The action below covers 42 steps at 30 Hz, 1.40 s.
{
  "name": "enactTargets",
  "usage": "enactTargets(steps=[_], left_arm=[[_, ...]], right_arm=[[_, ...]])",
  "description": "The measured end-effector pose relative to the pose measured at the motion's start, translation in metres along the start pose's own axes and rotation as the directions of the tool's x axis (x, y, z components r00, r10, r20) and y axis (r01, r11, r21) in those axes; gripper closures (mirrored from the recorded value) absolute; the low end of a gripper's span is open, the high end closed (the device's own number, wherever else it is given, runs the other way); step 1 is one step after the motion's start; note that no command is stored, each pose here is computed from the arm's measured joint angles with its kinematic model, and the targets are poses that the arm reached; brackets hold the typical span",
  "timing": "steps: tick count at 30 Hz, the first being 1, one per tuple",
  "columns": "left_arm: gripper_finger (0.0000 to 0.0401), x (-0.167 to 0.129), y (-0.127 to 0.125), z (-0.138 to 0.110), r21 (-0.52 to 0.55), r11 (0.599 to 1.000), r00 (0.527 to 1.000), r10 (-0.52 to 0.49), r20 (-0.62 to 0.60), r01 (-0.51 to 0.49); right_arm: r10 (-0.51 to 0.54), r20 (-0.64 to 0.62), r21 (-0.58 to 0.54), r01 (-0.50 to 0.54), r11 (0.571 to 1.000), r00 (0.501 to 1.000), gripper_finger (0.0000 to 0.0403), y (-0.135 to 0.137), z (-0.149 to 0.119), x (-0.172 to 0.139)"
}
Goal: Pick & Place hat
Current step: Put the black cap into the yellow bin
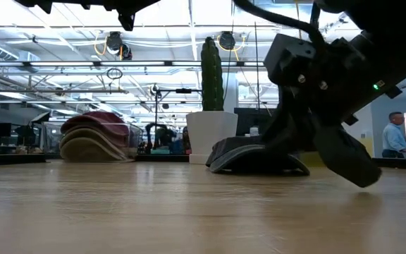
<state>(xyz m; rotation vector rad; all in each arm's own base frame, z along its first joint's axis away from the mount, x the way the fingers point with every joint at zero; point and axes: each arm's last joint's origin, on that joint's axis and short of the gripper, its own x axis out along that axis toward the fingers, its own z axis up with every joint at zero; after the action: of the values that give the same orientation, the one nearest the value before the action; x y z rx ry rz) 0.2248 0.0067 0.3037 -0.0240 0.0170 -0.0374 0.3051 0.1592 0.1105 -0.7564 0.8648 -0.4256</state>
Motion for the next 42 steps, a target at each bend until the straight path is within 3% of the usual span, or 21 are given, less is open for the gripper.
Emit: enactTargets(steps=[6,13,27,42], left_arm=[[0.0311,0.0,0.0,0.0,0.001,1.0,1.0,0.0,0.0,0.0],[0.0311,0.0,0.0,0.0,0.001,1.0,1.0,0.0,-0.002,0.0],[0.0311,0.0,0.0,-0.001,-0.001,1.0,1.0,0.001,-0.014,-0.001],[0.0311,0.0,0.0,-0.001,-0.001,1.0,1.0,0.001,-0.015,-0.001]], right_arm=[[-0.097,-0.003,0.115,0.096,0.989,0.995,0.0272,-0.006,0.001,0.005],[-0.014,-0.033,0.099,0.017,0.995,0.999,0.0245,-0.003,-0.001,0.015],[-0.095,-0.08,0.116,0.104,0.988,0.992,0.0266,-0.011,-0.01,0.026],[-0.067,-0.078,0.052,0.071,0.996,0.995,0.0271,-0.005,-0.015,0.022]])
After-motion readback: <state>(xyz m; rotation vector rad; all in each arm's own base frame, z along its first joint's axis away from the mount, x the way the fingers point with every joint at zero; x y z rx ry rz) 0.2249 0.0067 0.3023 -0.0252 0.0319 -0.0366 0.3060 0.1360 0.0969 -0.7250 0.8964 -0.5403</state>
